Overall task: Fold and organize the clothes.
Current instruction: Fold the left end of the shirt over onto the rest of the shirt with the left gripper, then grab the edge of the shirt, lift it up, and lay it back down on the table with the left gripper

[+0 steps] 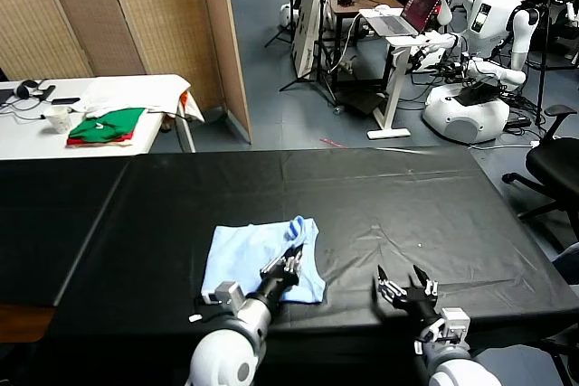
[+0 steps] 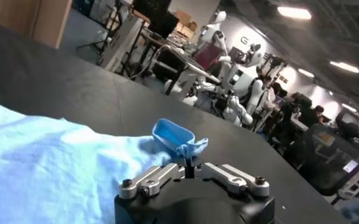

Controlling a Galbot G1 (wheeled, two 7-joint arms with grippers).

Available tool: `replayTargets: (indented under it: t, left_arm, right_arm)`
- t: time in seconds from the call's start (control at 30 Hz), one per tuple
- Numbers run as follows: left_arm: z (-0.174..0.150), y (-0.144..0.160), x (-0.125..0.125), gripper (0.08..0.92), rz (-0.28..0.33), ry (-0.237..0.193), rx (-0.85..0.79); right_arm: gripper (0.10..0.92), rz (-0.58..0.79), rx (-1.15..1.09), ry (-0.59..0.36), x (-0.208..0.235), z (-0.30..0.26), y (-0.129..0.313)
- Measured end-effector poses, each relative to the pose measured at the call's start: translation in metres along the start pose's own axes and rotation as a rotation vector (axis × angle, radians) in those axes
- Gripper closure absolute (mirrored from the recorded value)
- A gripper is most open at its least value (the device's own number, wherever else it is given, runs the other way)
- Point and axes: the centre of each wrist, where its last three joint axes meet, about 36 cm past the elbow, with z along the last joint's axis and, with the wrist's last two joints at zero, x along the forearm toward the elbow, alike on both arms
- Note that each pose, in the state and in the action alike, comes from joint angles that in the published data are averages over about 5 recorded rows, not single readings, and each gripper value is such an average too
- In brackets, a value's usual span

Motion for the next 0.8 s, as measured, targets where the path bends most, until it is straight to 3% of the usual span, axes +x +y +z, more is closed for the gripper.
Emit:
replayTargets:
  t: [0.17, 0.27, 0.5, 0.8]
  left_arm:
    - [-0.004, -0.002, 0.004, 0.221, 0.008, -0.028, 0.023]
    - [-0.012, 0.004, 0.009, 0.122, -0.01, -0.069, -0.038]
    - [-0.03, 0.04, 0.031, 0.093, -0.134, -0.161, -0.262]
    - [-0.038, 0.081, 0.054, 0.093, -0.29, -0.194, -0.397]
  right_arm:
    - [0.115, -0.054, 0.003, -0.013, -0.002, -0.008, 0.007]
    - [0.115, -0.094, 0.015, -0.018, -0.005, -0.013, 0.014]
    - [0.115, -0.199, 0.055, -0.026, -0.022, -0.021, 0.04]
    - [0.115, -0.288, 0.141, -0.024, -0.054, -0.024, 0.082]
